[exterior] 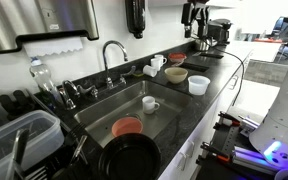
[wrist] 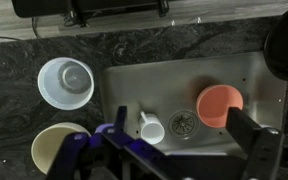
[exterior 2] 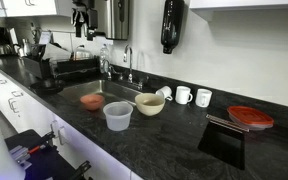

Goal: Take the pink bowl from the sink and put it in the white bowl

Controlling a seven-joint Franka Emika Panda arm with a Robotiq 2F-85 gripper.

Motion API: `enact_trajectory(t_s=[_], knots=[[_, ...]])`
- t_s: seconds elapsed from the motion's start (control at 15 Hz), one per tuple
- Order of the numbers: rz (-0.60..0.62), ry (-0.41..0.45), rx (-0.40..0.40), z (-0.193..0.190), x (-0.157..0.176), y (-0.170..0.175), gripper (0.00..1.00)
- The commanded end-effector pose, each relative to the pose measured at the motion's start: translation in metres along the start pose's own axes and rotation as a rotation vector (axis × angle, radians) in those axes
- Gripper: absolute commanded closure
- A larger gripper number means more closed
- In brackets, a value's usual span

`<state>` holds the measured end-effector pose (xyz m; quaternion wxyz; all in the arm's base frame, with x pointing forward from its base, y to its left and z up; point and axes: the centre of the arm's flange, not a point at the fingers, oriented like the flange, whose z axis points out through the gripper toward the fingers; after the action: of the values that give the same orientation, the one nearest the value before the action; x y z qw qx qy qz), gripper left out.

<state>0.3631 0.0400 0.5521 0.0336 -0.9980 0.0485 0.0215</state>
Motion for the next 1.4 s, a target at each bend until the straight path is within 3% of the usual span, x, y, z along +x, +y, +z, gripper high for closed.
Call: enact_trajectory(t_s=[0.0, 0.27, 0.8, 1.07, 1.33], knots=[[-0.034, 0.023, -0.086, 0.026, 0.019, -0.029, 0.0], [-0.072, -0.034, -0.079, 0.044, 0.015, -0.044, 0.0], [-0.067, -0.011, -0.05, 0.042, 0.02, -0.048, 0.0], [-0.165, 0.033, 0.042, 0.053, 0.038, -0.097, 0.0], [-0.255, 0.052, 0.064, 0.094, 0.057, -0.148, 0.0]])
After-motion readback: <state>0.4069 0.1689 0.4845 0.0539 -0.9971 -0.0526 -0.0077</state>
